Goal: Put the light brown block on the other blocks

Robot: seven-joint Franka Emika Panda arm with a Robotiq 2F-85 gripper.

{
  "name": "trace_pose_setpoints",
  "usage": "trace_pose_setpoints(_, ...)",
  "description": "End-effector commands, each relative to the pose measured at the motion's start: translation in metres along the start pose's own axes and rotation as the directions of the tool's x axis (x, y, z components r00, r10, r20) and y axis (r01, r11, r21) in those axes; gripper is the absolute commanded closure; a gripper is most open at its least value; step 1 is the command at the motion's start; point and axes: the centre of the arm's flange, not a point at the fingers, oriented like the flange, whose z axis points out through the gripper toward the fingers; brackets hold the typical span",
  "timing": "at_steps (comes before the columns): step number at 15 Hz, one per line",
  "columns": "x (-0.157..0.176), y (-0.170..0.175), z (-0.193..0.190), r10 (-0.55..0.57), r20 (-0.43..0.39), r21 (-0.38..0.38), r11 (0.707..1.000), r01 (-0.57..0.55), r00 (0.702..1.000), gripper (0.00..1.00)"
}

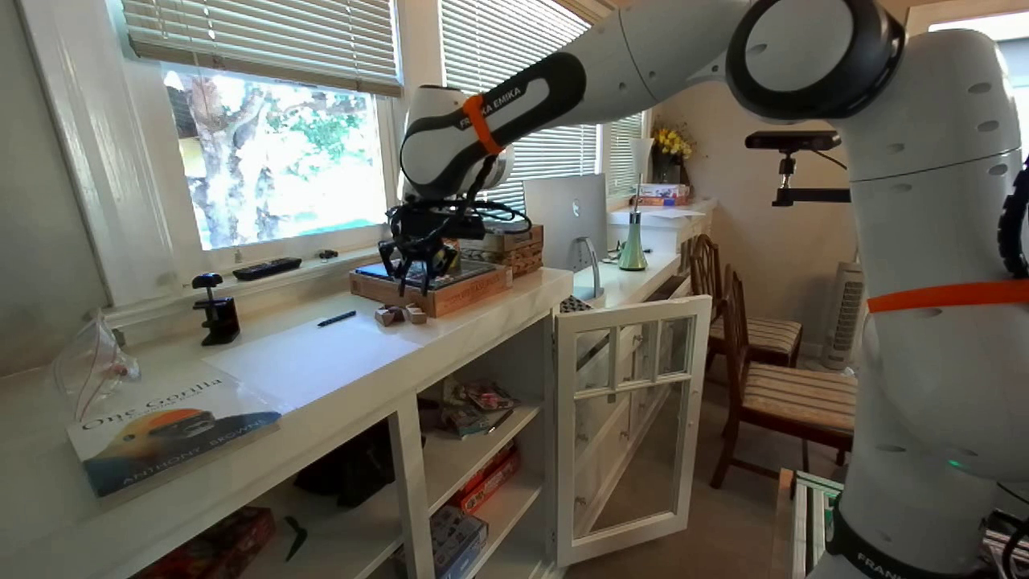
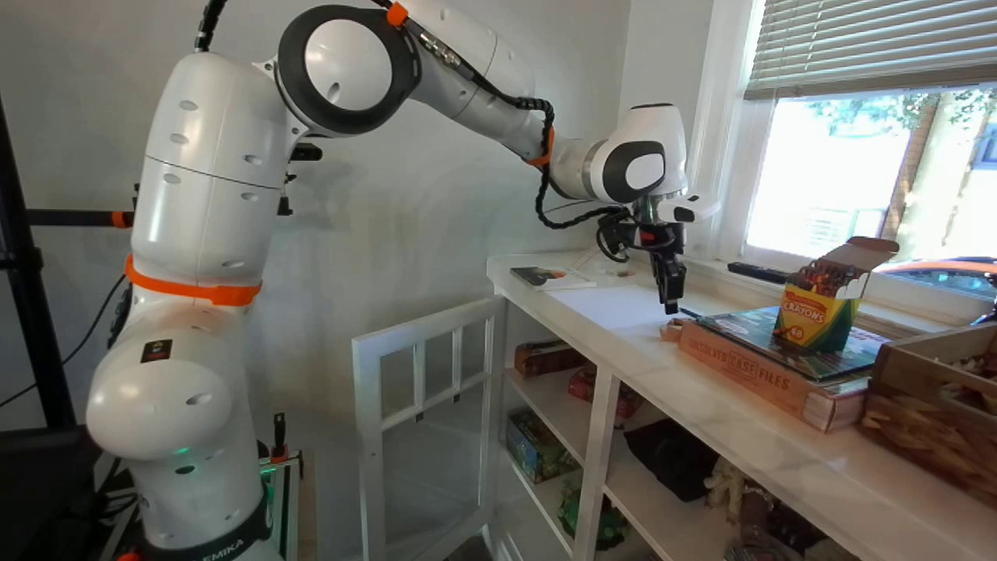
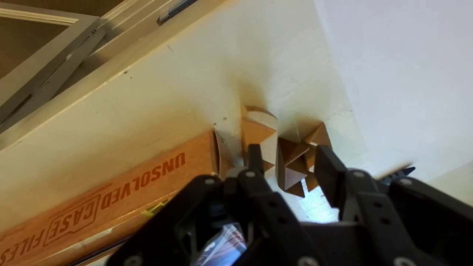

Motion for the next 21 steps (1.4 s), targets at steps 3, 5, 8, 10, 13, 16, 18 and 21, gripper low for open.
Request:
trace_pose_setpoints(3, 0.0, 0.006, 0.009, -0.037, 0.026, -0.03, 0.999, 0.038, 0.999, 0.46)
trace_pose_setpoints(5, 0.001, 0.008, 0.012, -0.052, 0.02, -0.04, 0.998, 0.052, 0.998, 0.43)
trace_pose_setpoints(8, 0.003, 0.01, 0.016, -0.079, 0.007, -0.055, 0.995, 0.079, 0.997, 0.42)
trace_pose_setpoints(10, 0.002, 0.01, 0.018, -0.101, 0.002, -0.067, 0.993, 0.101, 0.995, 0.45)
trace_pose_setpoints(13, -0.001, 0.007, 0.022, -0.126, 0.003, -0.077, 0.989, 0.126, 0.992, 0.53)
trace_pose_setpoints(16, -0.003, 0.006, 0.025, -0.144, 0.001, -0.092, 0.985, 0.144, 0.99, 0.58)
trace_pose_setpoints(18, -0.003, 0.006, 0.028, -0.153, 0.002, -0.099, 0.983, 0.152, 0.988, 0.53)
trace_pose_setpoints(21, -0.006, 0.004, 0.032, -0.164, 0.006, -0.105, 0.981, 0.164, 0.986, 0.48)
